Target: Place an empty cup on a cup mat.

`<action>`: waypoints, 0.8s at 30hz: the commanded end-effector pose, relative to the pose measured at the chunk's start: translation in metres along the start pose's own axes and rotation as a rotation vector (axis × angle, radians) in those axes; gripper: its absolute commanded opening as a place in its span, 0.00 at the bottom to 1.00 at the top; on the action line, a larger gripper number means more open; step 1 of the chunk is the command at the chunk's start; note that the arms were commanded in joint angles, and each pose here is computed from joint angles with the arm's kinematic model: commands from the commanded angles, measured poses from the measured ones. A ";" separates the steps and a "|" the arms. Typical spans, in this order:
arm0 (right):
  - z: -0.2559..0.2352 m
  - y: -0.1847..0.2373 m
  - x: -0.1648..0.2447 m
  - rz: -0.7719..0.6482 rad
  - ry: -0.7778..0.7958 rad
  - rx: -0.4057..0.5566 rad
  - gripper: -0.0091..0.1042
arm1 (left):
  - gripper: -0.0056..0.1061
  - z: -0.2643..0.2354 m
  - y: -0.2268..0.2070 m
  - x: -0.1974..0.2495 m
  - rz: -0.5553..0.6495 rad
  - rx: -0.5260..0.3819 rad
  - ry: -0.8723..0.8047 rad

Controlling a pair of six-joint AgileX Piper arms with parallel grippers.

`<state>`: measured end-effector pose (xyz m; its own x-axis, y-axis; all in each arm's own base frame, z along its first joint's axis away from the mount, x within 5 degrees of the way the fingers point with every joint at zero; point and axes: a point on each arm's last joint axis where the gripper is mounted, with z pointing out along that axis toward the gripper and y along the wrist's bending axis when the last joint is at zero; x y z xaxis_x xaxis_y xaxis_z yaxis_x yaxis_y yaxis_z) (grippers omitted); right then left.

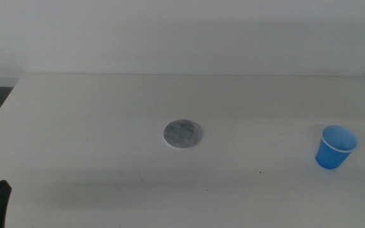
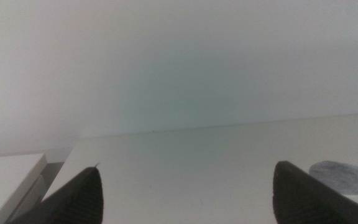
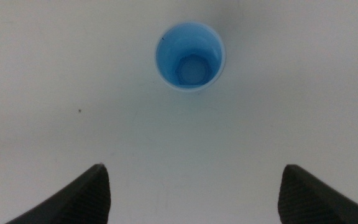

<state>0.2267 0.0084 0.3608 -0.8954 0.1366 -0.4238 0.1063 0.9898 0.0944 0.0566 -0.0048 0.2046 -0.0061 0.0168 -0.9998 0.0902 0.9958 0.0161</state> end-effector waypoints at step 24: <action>0.207 -0.042 -0.052 0.193 0.177 0.026 0.60 | 0.89 0.000 0.000 -0.001 -0.005 0.002 -0.010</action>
<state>0.3568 -0.0288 0.1971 -0.9209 0.3090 -0.2377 0.2835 0.9493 0.1355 0.0566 -0.0048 0.2046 -0.0061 0.0168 -0.9998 0.0902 0.9958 0.0161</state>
